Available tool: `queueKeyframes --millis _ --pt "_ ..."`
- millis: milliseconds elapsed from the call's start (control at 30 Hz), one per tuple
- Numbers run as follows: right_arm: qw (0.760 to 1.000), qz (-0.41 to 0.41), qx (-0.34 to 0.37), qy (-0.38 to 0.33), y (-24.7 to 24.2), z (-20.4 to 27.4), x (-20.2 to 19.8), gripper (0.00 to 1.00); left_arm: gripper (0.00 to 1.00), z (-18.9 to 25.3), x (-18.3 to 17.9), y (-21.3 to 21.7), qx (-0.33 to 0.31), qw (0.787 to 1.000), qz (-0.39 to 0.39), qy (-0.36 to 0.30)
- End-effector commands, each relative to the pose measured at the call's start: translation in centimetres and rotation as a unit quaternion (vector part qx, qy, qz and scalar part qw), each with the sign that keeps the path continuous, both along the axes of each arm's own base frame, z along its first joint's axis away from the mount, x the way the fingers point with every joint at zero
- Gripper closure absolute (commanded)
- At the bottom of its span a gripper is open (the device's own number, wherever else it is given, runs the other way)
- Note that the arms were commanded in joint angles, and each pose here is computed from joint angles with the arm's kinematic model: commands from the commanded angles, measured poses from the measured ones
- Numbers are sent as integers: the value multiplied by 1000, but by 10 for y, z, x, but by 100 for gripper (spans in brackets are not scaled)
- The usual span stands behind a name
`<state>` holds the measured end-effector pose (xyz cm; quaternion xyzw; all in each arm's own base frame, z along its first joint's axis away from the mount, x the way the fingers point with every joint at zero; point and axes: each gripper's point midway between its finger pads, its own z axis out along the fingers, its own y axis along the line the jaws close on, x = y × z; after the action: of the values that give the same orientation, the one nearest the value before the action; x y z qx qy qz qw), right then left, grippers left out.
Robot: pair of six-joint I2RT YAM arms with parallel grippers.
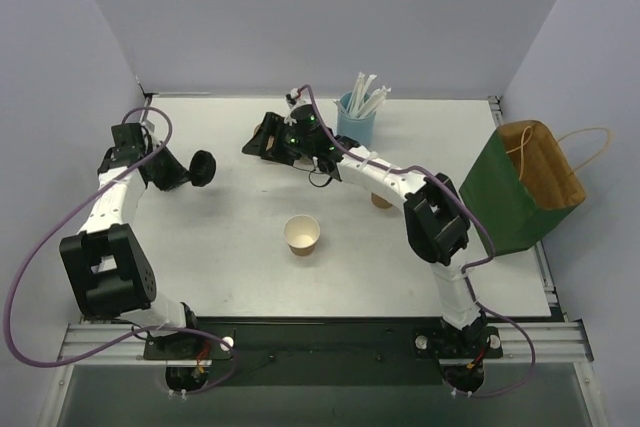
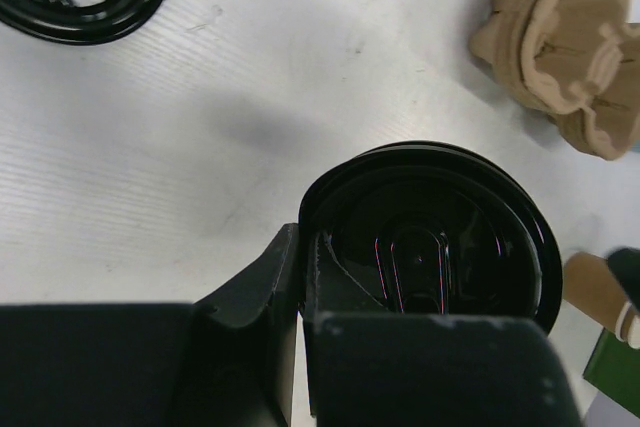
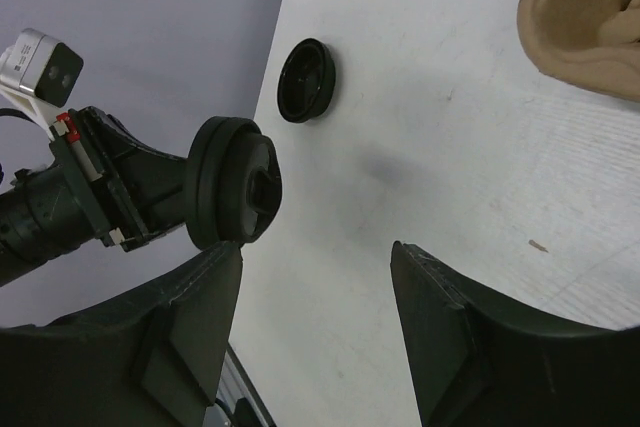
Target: Pack the takeout coffee
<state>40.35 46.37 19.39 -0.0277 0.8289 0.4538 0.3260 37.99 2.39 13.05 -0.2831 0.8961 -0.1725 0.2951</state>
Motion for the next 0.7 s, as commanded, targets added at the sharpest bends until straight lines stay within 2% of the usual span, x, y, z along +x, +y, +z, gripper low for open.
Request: queueKeyframes --millis 0,100,667 --pt "992 28 125 -8 30 51 3 39 100 34 20 -19 -32 993 -43 -106" --pt "990 42 135 10 40 36 2 39 100 30 20 -24 -34 992 -51 -106" --pt "984 80 151 43 64 24 -11 40 100 21 18 -41 -17 992 -82 -95"
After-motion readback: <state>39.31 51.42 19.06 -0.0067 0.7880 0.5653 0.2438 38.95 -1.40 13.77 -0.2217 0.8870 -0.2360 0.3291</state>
